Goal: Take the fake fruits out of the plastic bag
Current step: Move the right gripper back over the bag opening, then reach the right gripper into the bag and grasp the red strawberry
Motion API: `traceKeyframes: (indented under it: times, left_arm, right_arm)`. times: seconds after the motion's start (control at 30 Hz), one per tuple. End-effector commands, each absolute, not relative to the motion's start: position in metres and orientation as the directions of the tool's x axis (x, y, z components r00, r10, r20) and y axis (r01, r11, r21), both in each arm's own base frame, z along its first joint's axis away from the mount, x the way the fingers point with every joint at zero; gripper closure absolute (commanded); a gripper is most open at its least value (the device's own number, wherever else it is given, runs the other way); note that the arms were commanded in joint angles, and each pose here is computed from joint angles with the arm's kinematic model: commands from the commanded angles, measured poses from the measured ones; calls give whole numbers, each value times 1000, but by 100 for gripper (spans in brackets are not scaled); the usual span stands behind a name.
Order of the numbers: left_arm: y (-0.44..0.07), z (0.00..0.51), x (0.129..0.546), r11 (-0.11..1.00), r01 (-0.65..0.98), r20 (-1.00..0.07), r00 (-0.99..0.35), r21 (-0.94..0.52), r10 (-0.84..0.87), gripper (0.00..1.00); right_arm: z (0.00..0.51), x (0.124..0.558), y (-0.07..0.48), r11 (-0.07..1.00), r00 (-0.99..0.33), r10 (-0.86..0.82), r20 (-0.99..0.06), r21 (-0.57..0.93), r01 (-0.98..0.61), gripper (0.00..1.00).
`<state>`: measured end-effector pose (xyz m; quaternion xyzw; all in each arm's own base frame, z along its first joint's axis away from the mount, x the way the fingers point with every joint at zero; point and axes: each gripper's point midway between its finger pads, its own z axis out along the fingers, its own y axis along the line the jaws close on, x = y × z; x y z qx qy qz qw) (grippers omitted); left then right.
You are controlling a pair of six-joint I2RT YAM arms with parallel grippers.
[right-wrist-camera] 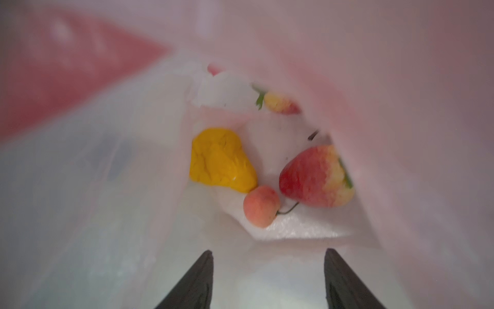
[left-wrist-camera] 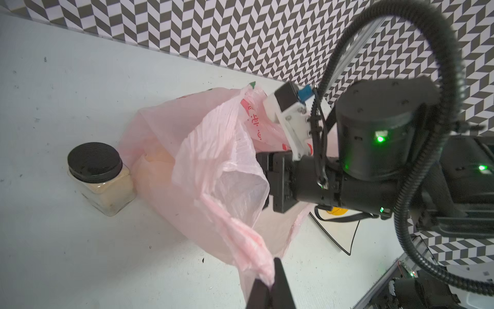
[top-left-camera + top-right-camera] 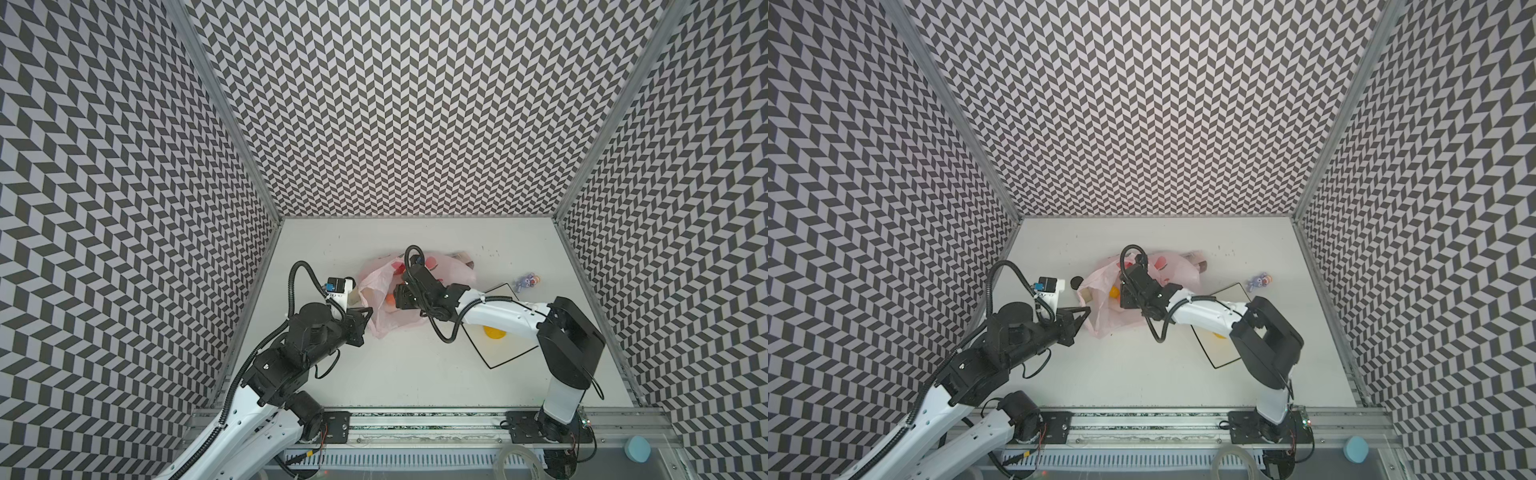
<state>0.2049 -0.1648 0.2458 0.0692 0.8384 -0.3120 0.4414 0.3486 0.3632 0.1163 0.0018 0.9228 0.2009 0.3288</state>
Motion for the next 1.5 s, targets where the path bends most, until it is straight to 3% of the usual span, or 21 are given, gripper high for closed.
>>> traceKeyframes:
  times: [0.0, 0.3, 0.63, 0.93, 1.07, 1.2, 1.47]
  left_arm:
    - [-169, 263, 203, 775, 426, -799, -579, -466, -162, 100]
    - [-174, 273, 209, 755, 430, -800, -564, -495, -204, 100]
    - [-175, 275, 211, 745, 430, -800, -556, -510, -226, 100]
    - [-171, 275, 209, 750, 429, -807, -544, -503, -230, 100]
    - [-171, 275, 208, 750, 428, -805, -546, -505, -231, 100]
    - [-170, 274, 208, 750, 426, -806, -543, -506, -235, 100]
    - [-172, 270, 214, 741, 415, -801, -534, -528, -271, 100]
  right_arm:
    - [93, 367, 342, 947, -765, 264, -588, 308, 90, 34]
    - [77, 392, 335, 936, -696, 346, -629, 283, 209, 26]
    - [59, 414, 350, 931, -696, 360, -621, 281, 231, 21]
    - [40, 419, 361, 937, -741, 344, -577, 260, 232, 35]
    - [41, 419, 371, 942, -766, 324, -555, 264, 206, 47]
    - [66, 425, 377, 942, -755, 313, -577, 293, 166, 59]
    - [140, 413, 385, 931, -723, 245, -646, 366, -12, 65]
